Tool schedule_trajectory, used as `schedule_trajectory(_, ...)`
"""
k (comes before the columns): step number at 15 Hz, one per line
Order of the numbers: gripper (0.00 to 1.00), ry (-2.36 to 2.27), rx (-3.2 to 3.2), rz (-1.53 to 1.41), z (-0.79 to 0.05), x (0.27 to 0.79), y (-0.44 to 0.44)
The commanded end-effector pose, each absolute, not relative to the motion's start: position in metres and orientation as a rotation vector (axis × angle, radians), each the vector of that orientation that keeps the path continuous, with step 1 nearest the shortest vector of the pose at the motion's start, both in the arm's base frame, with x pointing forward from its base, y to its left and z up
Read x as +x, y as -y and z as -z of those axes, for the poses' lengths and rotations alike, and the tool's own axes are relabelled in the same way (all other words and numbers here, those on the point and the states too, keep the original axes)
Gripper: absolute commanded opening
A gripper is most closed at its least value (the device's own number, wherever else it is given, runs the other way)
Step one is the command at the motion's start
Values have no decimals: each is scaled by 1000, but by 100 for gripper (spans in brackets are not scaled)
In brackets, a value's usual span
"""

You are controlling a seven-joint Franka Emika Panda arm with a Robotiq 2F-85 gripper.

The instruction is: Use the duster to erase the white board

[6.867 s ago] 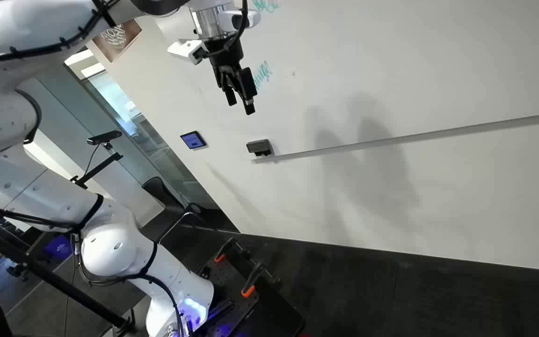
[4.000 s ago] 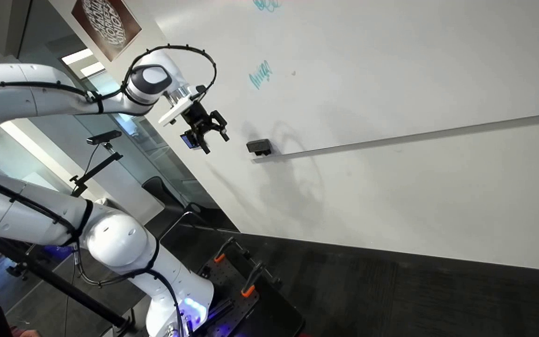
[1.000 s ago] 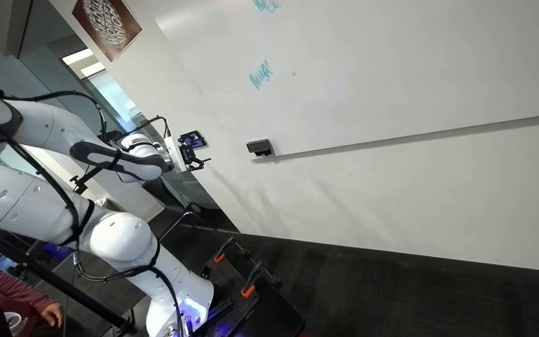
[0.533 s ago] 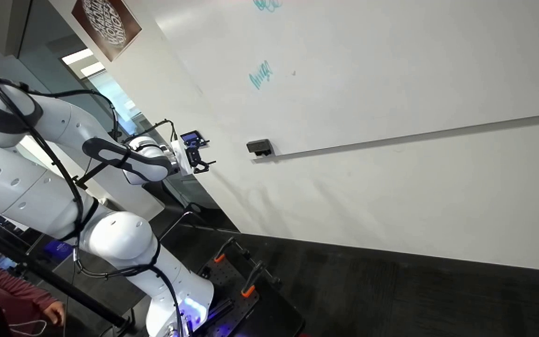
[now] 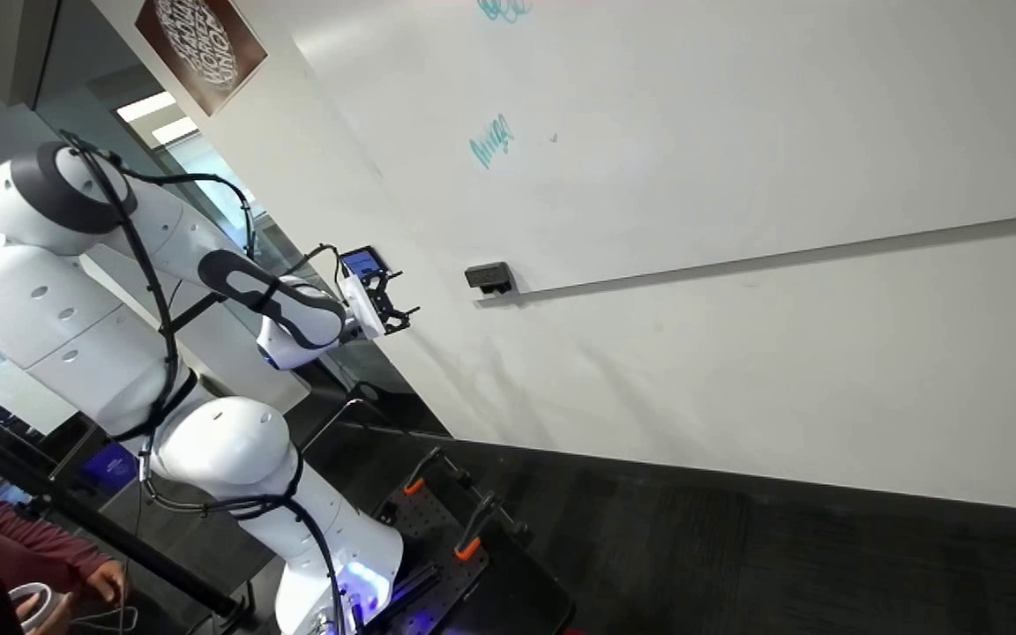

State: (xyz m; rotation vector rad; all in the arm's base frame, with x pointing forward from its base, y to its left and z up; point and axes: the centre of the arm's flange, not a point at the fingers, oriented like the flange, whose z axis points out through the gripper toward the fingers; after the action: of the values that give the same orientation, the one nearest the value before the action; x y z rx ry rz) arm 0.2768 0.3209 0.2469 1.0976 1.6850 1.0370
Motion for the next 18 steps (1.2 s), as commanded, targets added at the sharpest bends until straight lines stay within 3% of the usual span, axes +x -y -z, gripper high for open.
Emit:
schedule_trajectory(1, 100, -1615, 1076, -1047, -203, 315, -333)
schedule_trajectory(8, 100, -1600, 1167, -977, -166, 393, -346)
schedule_trajectory(9, 100, -1584, 1153, -982, -174, 366, -332)
schedule_trajectory(18, 100, -1529, 1026, -1102, -155, 397, -326)
